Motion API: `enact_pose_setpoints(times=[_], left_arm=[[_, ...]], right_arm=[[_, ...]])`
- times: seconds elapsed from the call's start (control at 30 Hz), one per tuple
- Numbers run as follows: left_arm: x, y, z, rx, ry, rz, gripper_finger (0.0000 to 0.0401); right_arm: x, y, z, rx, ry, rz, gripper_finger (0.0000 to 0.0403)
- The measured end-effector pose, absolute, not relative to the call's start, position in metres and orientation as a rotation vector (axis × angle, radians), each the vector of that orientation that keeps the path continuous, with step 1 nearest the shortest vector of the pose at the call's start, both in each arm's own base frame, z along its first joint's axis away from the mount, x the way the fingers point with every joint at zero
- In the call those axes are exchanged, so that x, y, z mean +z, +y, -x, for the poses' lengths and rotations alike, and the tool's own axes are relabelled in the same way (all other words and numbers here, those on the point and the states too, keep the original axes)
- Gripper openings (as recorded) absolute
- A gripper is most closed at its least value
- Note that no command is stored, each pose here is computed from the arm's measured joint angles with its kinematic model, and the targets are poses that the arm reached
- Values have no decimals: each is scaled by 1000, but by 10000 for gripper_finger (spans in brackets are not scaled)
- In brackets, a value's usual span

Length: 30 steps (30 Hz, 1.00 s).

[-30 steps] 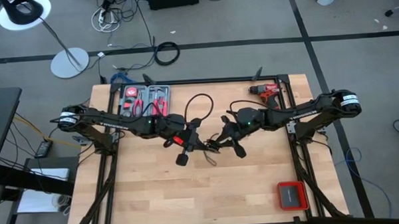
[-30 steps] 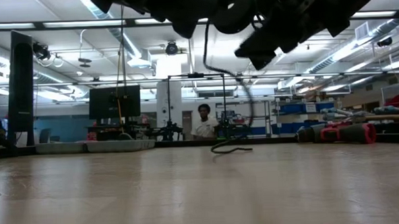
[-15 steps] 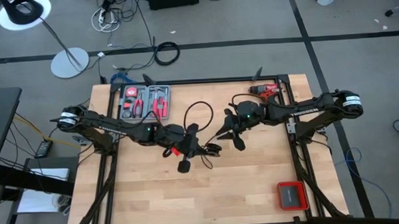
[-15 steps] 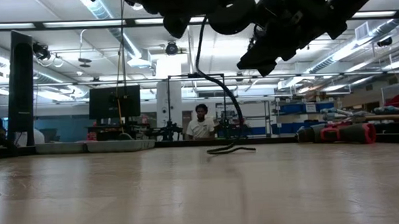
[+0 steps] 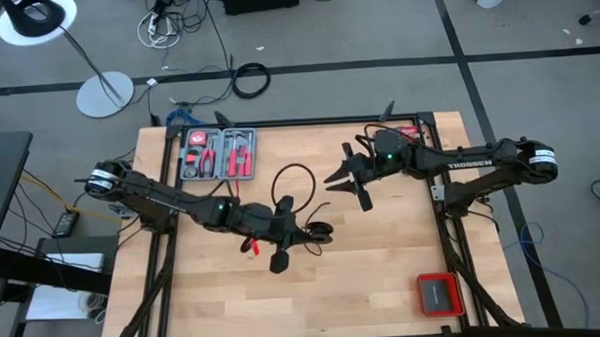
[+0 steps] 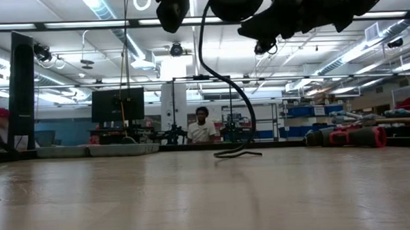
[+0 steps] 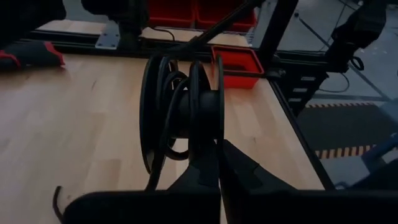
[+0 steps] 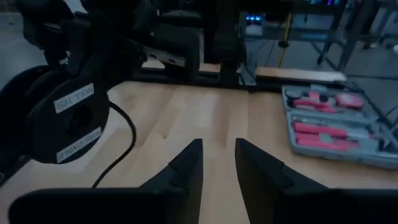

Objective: Coil cords
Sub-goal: Coil the black wire on the black spool

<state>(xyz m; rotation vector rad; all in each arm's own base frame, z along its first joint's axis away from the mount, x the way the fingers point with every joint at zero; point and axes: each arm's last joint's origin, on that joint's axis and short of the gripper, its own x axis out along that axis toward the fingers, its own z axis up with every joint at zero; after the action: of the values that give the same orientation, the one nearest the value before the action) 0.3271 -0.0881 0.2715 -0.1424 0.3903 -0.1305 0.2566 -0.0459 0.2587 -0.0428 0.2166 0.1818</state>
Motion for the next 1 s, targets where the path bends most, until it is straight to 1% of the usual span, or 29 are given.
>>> enact_pose_setpoints(times=[0.23, 1.0], left_arm=[[273, -91, -327, -91, 365, 161, 0], [273, -91, -327, -88, 365, 161, 0]], right_arm=[[260, -50, -256, 166, 207, 64, 93], [256, -50, -255, 163, 243, 45, 91]])
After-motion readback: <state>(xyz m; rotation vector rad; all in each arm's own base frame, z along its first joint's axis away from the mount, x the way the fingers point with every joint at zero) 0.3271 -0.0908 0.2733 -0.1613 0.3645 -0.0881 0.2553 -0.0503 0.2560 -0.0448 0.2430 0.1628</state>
